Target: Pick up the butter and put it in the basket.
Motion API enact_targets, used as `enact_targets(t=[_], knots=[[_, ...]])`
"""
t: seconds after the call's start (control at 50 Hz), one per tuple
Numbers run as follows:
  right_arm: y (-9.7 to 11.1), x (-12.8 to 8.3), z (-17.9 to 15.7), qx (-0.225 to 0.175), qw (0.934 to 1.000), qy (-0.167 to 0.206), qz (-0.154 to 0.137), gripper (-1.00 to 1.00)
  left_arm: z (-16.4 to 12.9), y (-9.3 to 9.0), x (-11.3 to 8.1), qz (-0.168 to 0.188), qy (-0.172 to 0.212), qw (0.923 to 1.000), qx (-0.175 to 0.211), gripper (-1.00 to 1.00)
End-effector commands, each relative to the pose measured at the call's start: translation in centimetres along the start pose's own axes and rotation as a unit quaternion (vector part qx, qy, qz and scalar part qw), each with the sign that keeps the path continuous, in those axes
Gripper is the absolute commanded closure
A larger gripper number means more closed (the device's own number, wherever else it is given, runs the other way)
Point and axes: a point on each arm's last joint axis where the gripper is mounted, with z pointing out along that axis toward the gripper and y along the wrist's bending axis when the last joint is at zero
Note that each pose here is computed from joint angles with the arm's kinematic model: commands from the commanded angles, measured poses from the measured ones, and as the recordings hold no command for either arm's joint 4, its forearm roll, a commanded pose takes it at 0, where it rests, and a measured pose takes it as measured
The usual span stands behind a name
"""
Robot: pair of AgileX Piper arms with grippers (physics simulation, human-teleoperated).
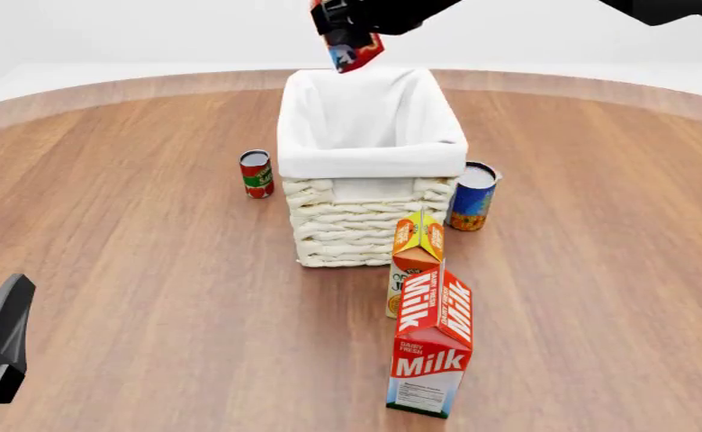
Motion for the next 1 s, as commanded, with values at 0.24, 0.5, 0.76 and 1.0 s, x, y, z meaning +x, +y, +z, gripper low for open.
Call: enact_targets(t=[0.24,0.5,0.76,1.0], knots=[[-1.4,-0.2,2.6,0.014,0.9994,-0.018,0.026,1.0,0.0,0.0,0.0,0.0,0.0,1.0,0.0,-1.0],[-1.7,0.2,4.5,0.017,0.9986,-0.025,0.043,1.0,0.0,0.0,0.0,0.0,0.0,1.0,0.0,-1.0],[-2.7,0.5,5.5,0.026,0.9974,-0.032,0.059,1.0,0.0,0.0,0.0,0.0,0.0,1.0,0.0,-1.0],[-2.9,0.6,6.5,0.027,0.9969,-0.032,0.065,1.0,0.0,0.0,0.0,0.0,0.0,1.0,0.0,-1.0]])
